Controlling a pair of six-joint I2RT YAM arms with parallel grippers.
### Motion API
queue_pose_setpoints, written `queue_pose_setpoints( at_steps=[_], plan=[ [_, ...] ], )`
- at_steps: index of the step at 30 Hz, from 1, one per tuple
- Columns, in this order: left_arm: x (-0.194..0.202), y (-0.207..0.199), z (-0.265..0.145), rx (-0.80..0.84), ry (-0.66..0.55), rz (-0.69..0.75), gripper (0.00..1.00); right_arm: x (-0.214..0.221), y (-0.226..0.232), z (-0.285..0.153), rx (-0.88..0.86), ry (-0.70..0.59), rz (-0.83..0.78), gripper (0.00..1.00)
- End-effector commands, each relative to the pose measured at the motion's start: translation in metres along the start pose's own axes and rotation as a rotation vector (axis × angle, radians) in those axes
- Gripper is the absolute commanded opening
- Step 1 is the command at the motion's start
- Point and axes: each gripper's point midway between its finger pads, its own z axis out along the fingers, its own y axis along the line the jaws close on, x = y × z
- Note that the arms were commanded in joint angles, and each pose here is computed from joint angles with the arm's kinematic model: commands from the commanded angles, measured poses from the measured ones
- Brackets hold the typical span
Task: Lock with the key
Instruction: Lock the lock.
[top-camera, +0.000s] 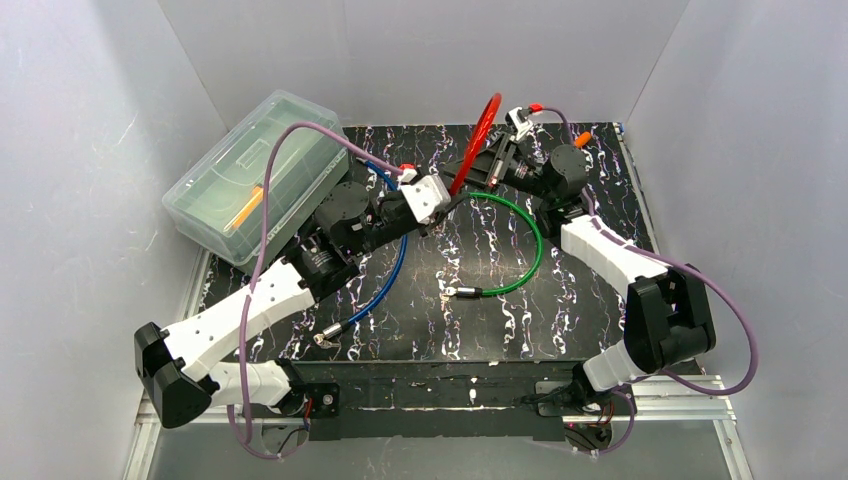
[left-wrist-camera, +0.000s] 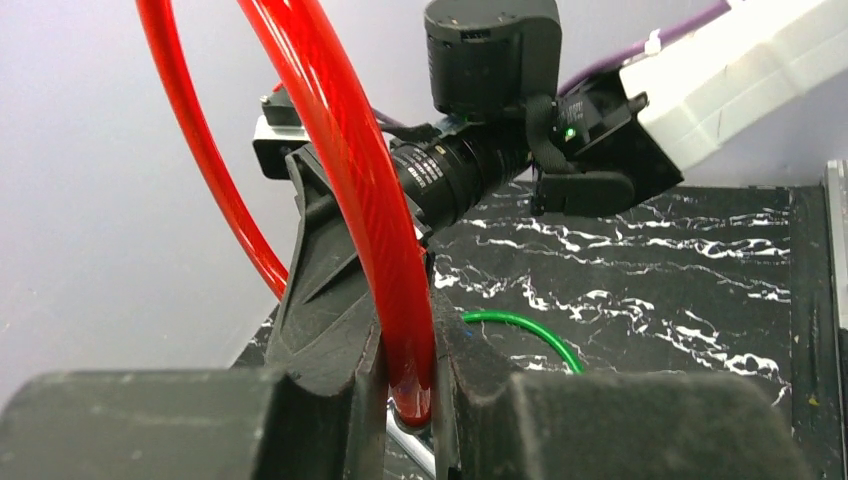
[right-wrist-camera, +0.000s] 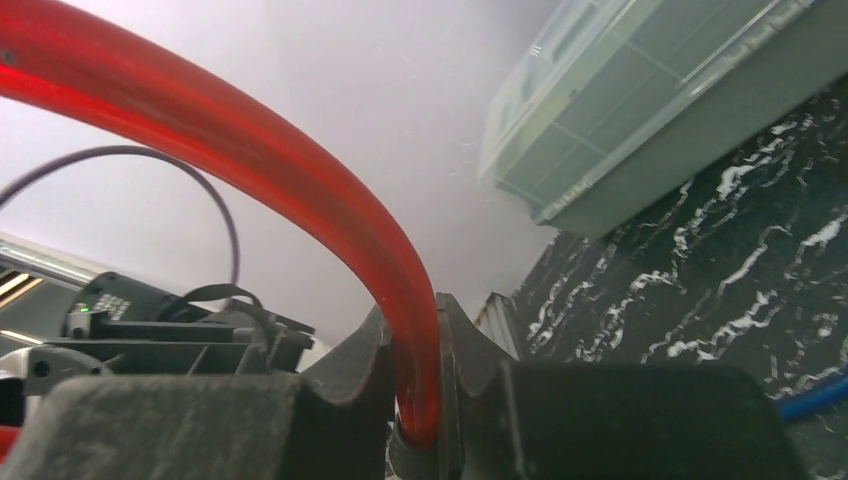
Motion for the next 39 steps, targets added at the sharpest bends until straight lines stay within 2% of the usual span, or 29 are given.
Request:
queue_pose_setpoints(
  at_steps=[1,5,11,12,14,16,17,22,28,33,37,39],
  plan=[
    [-0.013,0.018,-0.003,-0.056,0.007,0.023,0.0,0.008,0.034,0.003,-0.038,0.069,-0.137,0.17],
    [-0.004,0.023,-0.005,-0.073,0.043,0.035,0.0,0.006,0.034,0.006,-0.015,0.09,-0.185,0.27],
    [0.006,0.037,-0.005,-0.106,0.101,-0.022,0.0,0.01,0.019,0.007,0.065,0.124,-0.245,0.29],
    [0.005,0.037,-0.005,-0.102,0.102,-0.029,0.0,0.01,0.016,0.007,0.085,0.128,-0.252,0.29],
    [0.006,0.034,-0.004,-0.083,0.107,-0.039,0.0,0.011,0.013,0.007,0.099,0.129,-0.257,0.22],
    [0.008,0.029,-0.003,-0.056,0.114,-0.058,0.0,0.009,0.012,0.008,0.105,0.122,-0.252,0.04],
    [0.01,0.026,-0.003,-0.044,0.122,-0.068,0.0,0.008,0.013,0.009,0.101,0.116,-0.249,0.01],
    [0.023,0.017,-0.009,-0.022,0.192,-0.161,0.0,0.004,0.024,0.014,0.032,0.1,-0.198,0.01],
    [0.038,0.024,-0.027,-0.035,0.257,-0.264,0.0,-0.008,0.035,0.016,0.002,0.088,-0.218,0.01],
    [0.039,0.022,-0.037,-0.036,0.259,-0.266,0.11,-0.012,0.037,0.017,0.002,0.089,-0.229,0.01],
    [0.036,0.028,-0.04,-0.064,0.259,-0.268,0.15,-0.01,0.022,0.015,0.058,0.089,-0.215,0.01],
    [0.036,0.031,-0.04,-0.079,0.266,-0.28,0.21,-0.008,0.014,0.014,0.083,0.091,-0.205,0.01]
  ],
)
